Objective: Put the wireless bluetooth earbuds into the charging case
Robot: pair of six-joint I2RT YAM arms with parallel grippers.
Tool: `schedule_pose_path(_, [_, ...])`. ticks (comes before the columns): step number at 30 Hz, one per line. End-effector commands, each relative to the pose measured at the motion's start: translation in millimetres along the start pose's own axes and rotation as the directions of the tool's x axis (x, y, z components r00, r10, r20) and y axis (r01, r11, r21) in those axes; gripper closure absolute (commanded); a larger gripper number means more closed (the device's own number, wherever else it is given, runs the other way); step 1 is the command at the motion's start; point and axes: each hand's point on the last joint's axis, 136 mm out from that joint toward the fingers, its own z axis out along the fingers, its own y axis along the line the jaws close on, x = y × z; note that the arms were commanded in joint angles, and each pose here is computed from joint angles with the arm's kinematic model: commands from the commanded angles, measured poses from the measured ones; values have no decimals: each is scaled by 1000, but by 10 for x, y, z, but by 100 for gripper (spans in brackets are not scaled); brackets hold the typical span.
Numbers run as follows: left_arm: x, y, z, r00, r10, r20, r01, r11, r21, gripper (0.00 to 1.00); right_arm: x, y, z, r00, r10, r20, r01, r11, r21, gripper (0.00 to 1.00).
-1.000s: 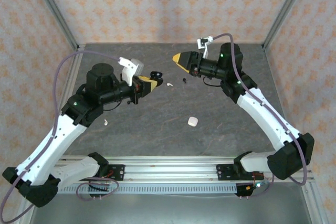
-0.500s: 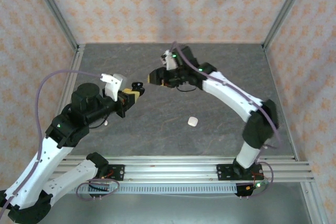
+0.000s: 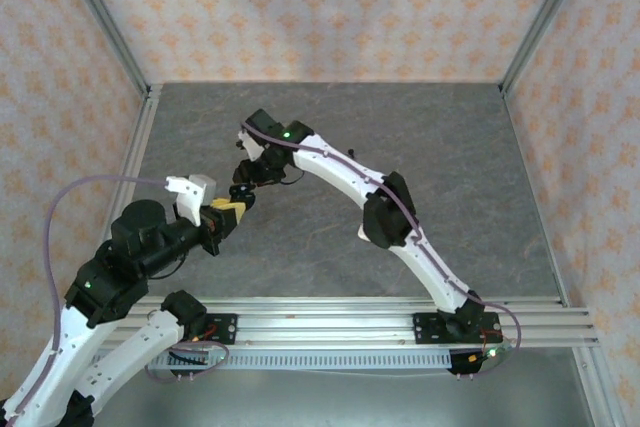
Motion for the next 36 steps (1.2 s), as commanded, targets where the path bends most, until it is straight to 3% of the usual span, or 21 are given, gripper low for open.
schedule_pose_path(1, [109,55,-41,999,-3,-43,2,1000,-30,100,47,-130,-20,998,-58,-27,60,995,76,49])
schedule_pose_path(13, [131,25,-14,997,-33,-63,32,999,-15,100,-198,-122,300,983,-166,78,163,986,46,49])
schedule_pose_path(36, [165,89,-18,995,-91,-40,89,995,-44,100,-180,-158,701,979,-187,82,190,981,-40,49])
